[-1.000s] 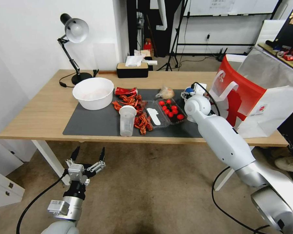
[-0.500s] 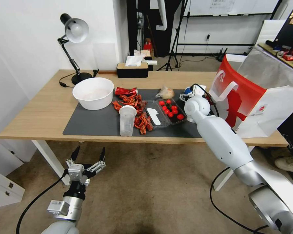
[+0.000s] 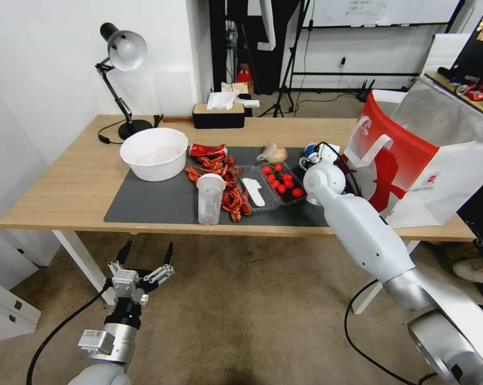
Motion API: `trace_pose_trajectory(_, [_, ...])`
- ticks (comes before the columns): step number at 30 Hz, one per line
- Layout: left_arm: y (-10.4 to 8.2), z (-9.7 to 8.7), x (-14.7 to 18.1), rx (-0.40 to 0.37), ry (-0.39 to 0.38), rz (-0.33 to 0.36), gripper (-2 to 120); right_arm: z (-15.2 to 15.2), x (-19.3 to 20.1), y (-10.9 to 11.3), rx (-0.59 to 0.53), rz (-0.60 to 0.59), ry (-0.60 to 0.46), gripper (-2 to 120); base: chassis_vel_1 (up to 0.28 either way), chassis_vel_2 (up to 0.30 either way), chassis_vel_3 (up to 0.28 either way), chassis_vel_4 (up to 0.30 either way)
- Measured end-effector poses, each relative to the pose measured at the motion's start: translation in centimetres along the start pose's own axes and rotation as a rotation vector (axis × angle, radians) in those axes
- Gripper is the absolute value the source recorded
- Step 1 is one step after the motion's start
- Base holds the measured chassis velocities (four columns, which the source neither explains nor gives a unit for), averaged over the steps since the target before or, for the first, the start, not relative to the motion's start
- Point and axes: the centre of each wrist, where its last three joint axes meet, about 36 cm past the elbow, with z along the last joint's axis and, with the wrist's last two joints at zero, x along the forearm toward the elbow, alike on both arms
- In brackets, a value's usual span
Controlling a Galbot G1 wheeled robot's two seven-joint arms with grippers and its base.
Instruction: Pick up the trash from the table and place it into the takeout bag.
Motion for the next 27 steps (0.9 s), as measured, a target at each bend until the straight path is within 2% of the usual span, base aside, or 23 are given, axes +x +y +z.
trace_pose_trajectory(9, [0.0, -0.3, 0.0, -0.002, -0.006, 0.001, 100, 0.8, 1.9, -1.4, 0.036, -0.030, -0.078, 76, 0.000, 0.000, 0.000, 0.000])
trace_pose_trajectory(12, [0.0, -0.4, 0.0, -0.004, -0.009, 0.000, 100, 0.4, 5.3, -2.4, 0.048, -0.094, -0.155, 76, 0.000, 0.000, 0.000, 0.000])
trace_pose_trajectory(13, [0.0, -0.4, 0.0, -0.004, -0.009, 0.000, 100, 0.4, 5.3, -2.4, 0.048, -0.094, -0.155, 76, 0.000, 0.000, 0.000, 0.000])
trace_pose_trajectory(15, [-0.1, -0.7, 0.1, -0.005, -0.014, -0.001, 100, 0.2, 8.7, -2.9, 0.051, -0.154, -0.213, 76, 0.000, 0.000, 0.000, 0.000])
trace_pose_trajectory(22, [-0.1, -0.8, 0.4, -0.007, -0.012, -0.020, 100, 0.9, 13.6, -4.8, 0.060, -0.248, -0.261, 73, 0.000, 0.000, 0.000, 0.000])
trace_pose_trajectory(25, [-0.1, -0.9, 0.5, -0.008, -0.013, -0.026, 100, 1.7, 16.3, -6.6, 0.055, -0.369, -0.307, 73, 0.000, 0.000, 0.000, 0.000])
trace_pose_trajectory(26, [-0.1, -0.9, 0.5, -0.008, -0.013, -0.026, 100, 1.7, 16.3, -6.6, 0.055, -0.369, -0.307, 73, 0.000, 0.000, 0.000, 0.000])
trace_pose_trajectory(27, [-0.1, -0.9, 0.5, -0.007, -0.013, -0.027, 100, 1.7, 17.1, -7.2, 0.038, -0.413, -0.359, 73, 0.000, 0.000, 0.000, 0.000])
